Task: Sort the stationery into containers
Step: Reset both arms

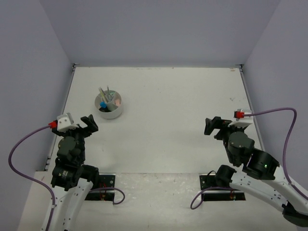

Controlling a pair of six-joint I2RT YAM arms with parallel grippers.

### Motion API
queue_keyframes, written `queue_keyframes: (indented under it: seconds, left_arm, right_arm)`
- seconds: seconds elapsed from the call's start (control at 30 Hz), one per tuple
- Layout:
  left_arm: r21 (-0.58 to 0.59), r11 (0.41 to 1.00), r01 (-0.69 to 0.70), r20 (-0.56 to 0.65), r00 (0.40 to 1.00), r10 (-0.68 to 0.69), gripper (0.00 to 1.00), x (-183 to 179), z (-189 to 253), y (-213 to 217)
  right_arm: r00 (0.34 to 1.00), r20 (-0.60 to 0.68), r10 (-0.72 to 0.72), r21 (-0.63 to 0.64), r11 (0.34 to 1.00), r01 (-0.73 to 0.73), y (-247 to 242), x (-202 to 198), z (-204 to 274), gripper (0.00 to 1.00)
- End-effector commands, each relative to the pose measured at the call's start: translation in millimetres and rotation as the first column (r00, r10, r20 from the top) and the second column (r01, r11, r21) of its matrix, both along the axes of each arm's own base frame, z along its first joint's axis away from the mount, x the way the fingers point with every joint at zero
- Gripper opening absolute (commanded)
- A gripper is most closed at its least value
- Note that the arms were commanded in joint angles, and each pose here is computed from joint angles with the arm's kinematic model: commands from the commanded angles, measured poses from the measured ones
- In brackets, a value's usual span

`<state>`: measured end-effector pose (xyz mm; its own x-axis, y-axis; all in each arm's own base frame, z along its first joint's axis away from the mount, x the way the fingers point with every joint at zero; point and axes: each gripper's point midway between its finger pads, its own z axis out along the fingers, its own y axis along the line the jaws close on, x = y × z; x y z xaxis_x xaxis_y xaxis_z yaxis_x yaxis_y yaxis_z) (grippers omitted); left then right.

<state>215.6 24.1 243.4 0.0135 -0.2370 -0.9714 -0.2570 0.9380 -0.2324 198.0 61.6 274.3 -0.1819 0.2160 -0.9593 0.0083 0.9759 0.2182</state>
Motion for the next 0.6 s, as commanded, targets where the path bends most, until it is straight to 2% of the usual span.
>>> queue_keyframes:
  seconds: [0.0, 0.17, 0.57]
  left_arm:
    - [-0.020, 1.000, -0.008, 0.033, 0.999, 0.009, 1.00, 1.6, 5.1, -0.1]
    - [-0.031, 0.999, -0.039, 0.036, 0.999, 0.040, 1.00, -0.5, 4.9, 5.0]
    - [-0.027, 0.999, -0.019, 0.046, 0.999, 0.021, 1.00, -1.1, 6.4, 1.8]
  right_arm:
    - [0.997, 0.024, -0.071, 0.056, 0.996, 0.069, -7.9, 2.6, 4.7, 0.99]
    - [0.995, 0.023, -0.095, 0.060, 0.994, 0.093, -9.7, 4.1, 3.6, 0.99]
    - [0.995, 0.025, -0.098, 0.076, 0.992, 0.096, -11.7, 2.5, 4.9, 0.99]
